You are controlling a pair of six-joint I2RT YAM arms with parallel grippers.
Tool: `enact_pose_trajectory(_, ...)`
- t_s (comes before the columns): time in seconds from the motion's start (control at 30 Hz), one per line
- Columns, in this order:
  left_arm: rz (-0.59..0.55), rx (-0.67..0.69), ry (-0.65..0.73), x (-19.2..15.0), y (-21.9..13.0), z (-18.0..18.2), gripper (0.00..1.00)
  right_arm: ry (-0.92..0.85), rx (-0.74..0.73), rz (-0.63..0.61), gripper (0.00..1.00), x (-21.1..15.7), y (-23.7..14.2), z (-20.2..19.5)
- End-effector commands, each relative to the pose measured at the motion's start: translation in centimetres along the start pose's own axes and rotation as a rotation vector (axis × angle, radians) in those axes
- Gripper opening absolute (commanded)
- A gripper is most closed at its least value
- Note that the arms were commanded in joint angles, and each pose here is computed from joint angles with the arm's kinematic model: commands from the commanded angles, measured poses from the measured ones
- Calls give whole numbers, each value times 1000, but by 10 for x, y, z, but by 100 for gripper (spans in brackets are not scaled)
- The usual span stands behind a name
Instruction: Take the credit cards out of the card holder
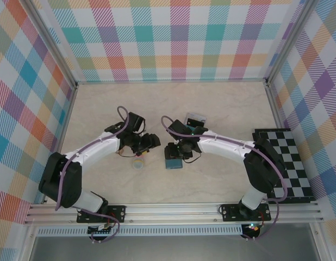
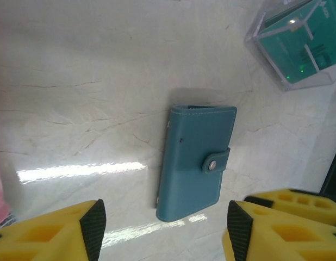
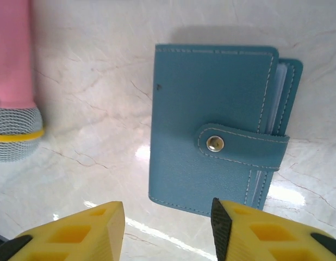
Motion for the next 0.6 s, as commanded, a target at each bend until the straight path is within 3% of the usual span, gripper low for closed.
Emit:
enact_pose_trajectory(0.0, 50, -67, -18, -5, 12, -6, 56, 63, -55, 26, 45, -1, 0, -16)
enact_pose_trajectory(0.2, 128, -136, -55, -12, 38, 2, 38, 42, -94, 66, 43, 3, 17, -19)
enact_pose_trajectory(0.57, 218, -166, -56, -19, 69, 9, 39, 38, -37, 95, 42, 2, 41, -17)
Point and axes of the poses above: each hand's point on the last joint's axis, 136 mm out from that joint toward the fingers, its own y axis out along the fingers, its own z axis along the line the jaws close on, x = y × z, the point moved 7 cm from there along -y, back along the fingers, and after that the axes turned 14 degrees about -y, right-handed, at the moved point
